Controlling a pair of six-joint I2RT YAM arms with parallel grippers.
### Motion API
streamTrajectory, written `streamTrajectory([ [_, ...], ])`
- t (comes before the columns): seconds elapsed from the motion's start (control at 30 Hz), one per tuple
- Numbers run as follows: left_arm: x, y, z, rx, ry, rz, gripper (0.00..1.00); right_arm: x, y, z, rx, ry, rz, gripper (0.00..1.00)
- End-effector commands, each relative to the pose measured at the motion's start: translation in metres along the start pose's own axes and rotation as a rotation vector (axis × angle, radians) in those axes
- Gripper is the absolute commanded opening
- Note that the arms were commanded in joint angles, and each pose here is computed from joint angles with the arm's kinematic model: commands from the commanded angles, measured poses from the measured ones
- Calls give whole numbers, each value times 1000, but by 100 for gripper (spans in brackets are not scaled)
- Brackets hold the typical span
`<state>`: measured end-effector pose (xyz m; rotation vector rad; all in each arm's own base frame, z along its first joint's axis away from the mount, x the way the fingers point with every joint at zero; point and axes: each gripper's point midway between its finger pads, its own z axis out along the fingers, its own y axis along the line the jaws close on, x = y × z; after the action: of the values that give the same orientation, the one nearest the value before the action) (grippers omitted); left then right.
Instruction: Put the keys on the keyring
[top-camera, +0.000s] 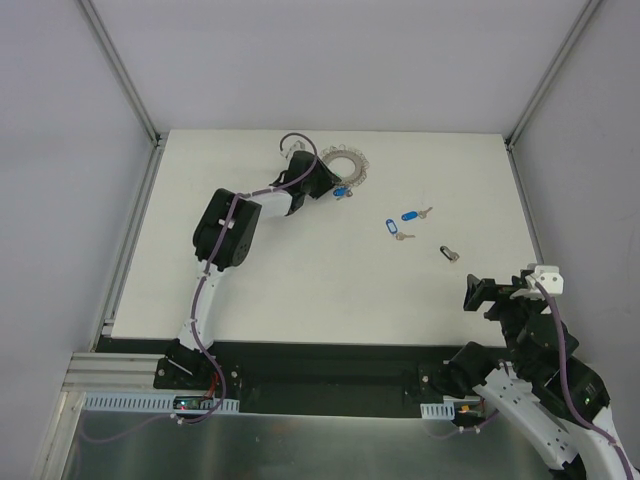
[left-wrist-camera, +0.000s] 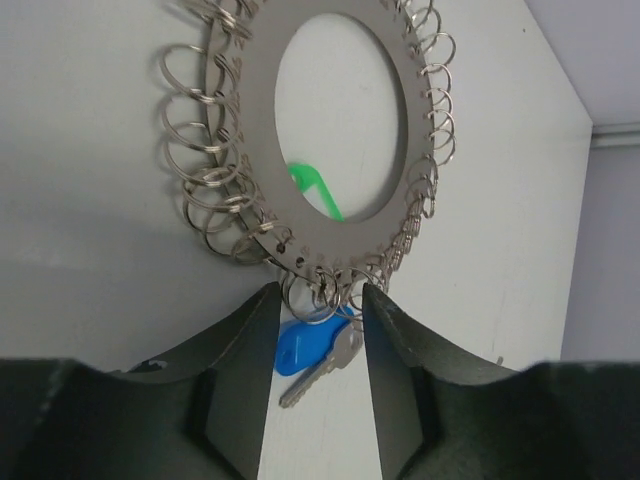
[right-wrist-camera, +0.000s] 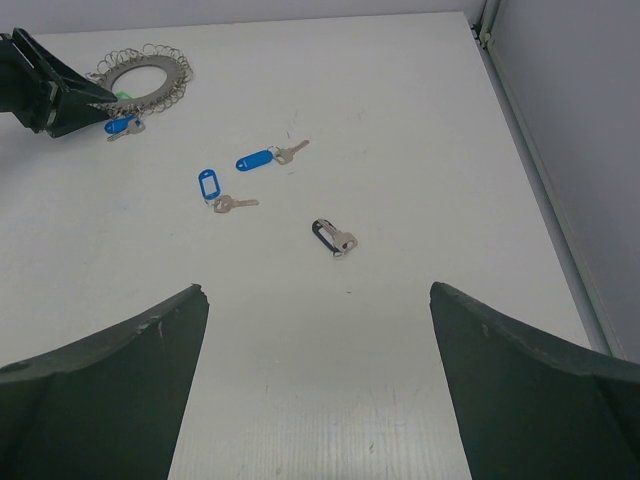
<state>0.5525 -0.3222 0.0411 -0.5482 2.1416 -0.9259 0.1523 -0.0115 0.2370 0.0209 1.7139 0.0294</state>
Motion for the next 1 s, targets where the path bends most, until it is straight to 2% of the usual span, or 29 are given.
streamTrajectory([
  [0.0,47,27,-5,-68,131,-17,31,-17,-17,-21,-23,-166,137,96],
  [0.1,54,31,-11,-84,141,-17,22,-18,-16,-21,-26,-166,137,96],
  [0.13,52,30,-13,-86,135,-18,14,-17,-16,-21,-27,-165,136,96],
  [0.37,56,35,-15,-96,145,-24,0,-17,-15,-21,-33,-164,132,96],
  [0.57,71,44,-26,-118,193,-27,0,-17,-16,-21,-30,-166,135,96],
  [0.77,76,38,-51,-130,171,151,0,-17,-16,-21,-32,-166,133,96],
  [0.8,66,31,-55,-136,126,184,8,-17,-15,-21,-33,-164,132,96],
  [0.9,62,18,-59,-127,106,277,21,-17,-16,-21,-32,-164,132,96],
  [0.97,62,9,-59,-130,97,327,34,-17,-15,-20,-33,-164,132,96],
])
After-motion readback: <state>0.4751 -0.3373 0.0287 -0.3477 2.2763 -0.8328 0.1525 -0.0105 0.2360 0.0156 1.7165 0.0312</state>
